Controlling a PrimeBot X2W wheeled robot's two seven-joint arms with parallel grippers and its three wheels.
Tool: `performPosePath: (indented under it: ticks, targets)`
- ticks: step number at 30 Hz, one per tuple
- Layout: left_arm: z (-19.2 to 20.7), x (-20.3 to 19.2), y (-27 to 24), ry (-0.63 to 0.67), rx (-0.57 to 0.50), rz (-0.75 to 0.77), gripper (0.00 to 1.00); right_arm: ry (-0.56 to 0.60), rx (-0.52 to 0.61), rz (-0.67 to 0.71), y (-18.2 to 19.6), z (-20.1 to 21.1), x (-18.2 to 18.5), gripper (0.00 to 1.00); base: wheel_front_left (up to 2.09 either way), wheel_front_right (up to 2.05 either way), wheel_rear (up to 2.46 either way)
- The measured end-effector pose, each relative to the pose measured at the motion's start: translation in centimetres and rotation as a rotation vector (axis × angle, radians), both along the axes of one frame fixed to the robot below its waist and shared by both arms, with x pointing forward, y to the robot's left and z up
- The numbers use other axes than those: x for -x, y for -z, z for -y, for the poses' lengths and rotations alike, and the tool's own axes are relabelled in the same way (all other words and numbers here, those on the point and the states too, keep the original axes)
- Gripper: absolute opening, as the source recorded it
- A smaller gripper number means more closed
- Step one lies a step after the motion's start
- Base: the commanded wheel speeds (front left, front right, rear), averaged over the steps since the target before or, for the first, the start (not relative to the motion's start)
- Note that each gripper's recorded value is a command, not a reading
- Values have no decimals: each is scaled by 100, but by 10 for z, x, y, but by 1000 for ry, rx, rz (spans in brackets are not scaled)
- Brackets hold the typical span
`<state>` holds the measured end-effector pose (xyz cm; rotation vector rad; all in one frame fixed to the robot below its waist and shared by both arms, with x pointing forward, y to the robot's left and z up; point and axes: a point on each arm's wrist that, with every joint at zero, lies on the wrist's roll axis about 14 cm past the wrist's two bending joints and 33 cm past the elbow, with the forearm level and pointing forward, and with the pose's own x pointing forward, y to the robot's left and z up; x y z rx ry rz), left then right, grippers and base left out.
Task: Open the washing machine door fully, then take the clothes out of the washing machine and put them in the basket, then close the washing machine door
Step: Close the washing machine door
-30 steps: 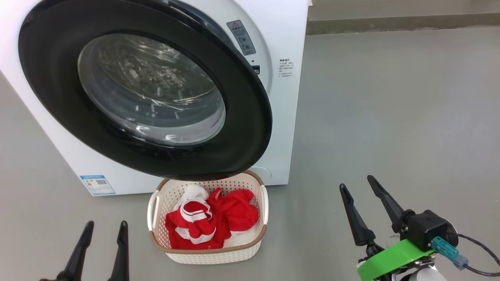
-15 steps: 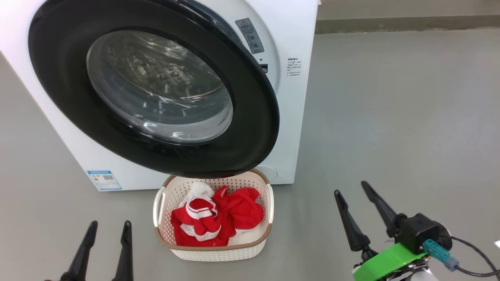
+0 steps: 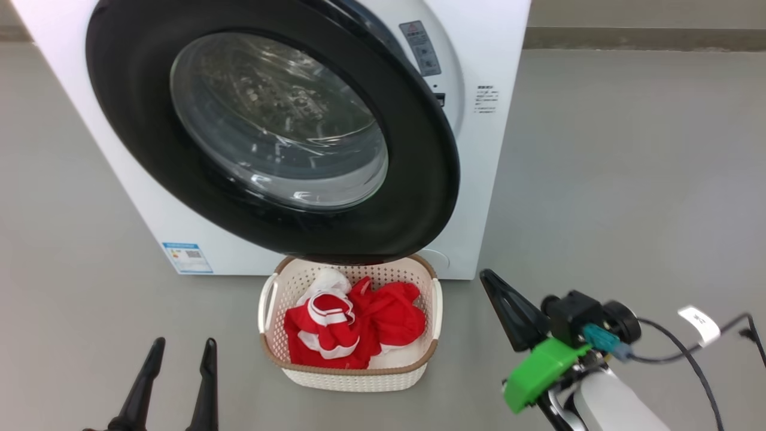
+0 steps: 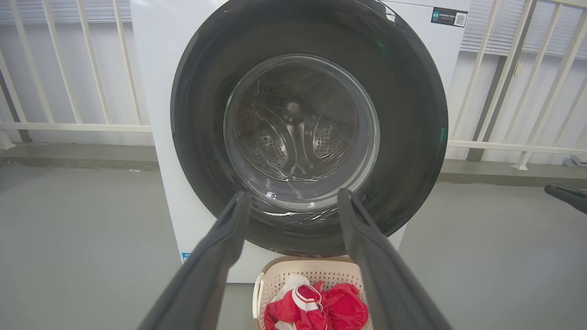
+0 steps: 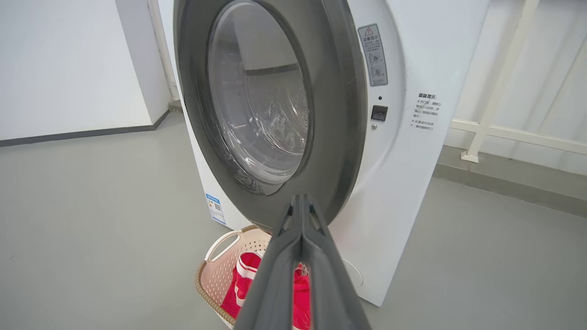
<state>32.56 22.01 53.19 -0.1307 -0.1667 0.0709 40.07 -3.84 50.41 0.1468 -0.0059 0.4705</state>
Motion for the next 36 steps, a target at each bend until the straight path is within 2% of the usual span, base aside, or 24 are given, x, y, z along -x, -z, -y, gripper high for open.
performPosePath:
  ticks: [12, 36]
  targets:
    - [-6, 0, 6, -25, 7, -23, 100, -128, 73, 11, -11, -47, -48, 0, 0, 0, 0]
    - [-21, -22, 28, -74, 1, -105, 100, -187, 76, 32, -19, -88, -141, 0, 0, 0, 0]
